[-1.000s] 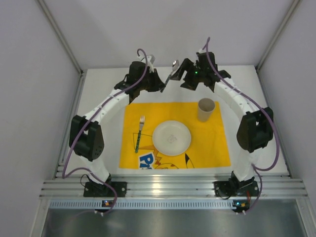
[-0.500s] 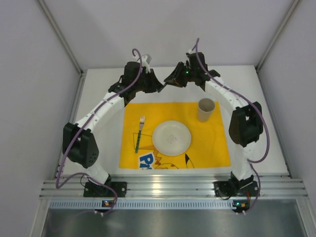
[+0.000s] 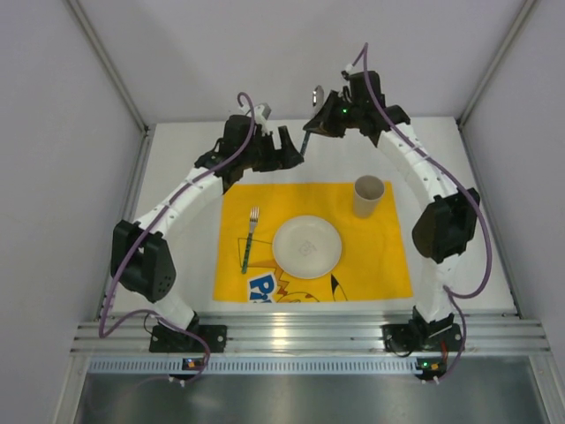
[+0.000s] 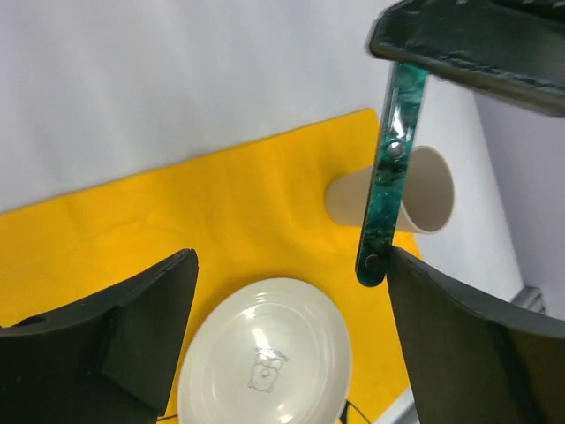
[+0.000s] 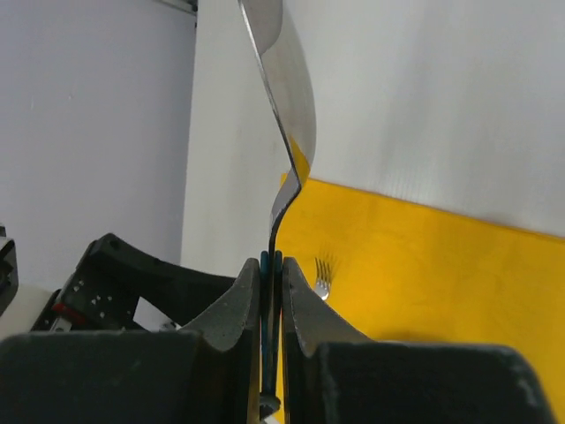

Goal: Set the dinner table for one person

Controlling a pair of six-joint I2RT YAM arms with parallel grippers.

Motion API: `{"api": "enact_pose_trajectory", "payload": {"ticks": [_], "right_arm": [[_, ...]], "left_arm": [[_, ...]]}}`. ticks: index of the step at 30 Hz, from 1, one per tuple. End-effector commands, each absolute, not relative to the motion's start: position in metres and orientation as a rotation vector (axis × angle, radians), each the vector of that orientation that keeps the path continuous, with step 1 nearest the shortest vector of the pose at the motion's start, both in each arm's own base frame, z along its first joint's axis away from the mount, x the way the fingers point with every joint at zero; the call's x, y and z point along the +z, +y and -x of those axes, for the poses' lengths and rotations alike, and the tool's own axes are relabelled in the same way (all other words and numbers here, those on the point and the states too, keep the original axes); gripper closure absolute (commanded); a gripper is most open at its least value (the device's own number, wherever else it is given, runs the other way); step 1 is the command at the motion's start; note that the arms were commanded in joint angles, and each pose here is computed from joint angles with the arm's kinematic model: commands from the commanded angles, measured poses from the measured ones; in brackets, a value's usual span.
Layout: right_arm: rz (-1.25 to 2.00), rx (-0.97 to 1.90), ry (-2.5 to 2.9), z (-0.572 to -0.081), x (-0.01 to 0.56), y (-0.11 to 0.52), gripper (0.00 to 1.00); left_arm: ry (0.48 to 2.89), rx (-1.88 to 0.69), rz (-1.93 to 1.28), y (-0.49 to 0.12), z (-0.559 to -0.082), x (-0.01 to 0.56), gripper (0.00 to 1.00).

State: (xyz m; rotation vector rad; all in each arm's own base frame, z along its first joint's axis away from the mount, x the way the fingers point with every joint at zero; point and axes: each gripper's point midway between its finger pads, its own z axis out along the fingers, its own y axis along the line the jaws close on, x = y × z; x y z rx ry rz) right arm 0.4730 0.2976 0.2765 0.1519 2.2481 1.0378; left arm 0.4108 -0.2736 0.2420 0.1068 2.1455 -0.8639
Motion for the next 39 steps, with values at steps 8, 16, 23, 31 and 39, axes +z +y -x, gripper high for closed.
{"api": "enact_pose_trajectory", "payload": {"ticks": [8, 16, 23, 31, 39], "right_arm": [[0.153, 0.723, 2.495, -0.313, 0.287, 0.192, 1.0], [0.018, 0.521, 2.857, -0.183, 0.18, 0.14, 1.0], [-0.142, 0.521, 2.951, -0.151, 0.114, 0.133, 1.0], [-0.065, 0.205, 2.916, -0.194, 0.084, 0.109, 1.0], [0.007, -0.004, 2.901, -0.23, 0.065, 0.096, 1.0]], "left_arm": [[2.139, -0.416, 0.202, -0.153, -0.422, 0.236, 0.01], [2.19, -0.329, 0.216, -0.133, -0.406, 0.207, 0.01], [2.224, -0.378, 0.211, -0.139, -0.397, 0.195, 0.04], [2.238, -0.377, 0.205, -0.137, -0.389, 0.194, 0.05], [2.238, -0.35, 0.203, -0.132, -0.387, 0.193, 0.05]]}}
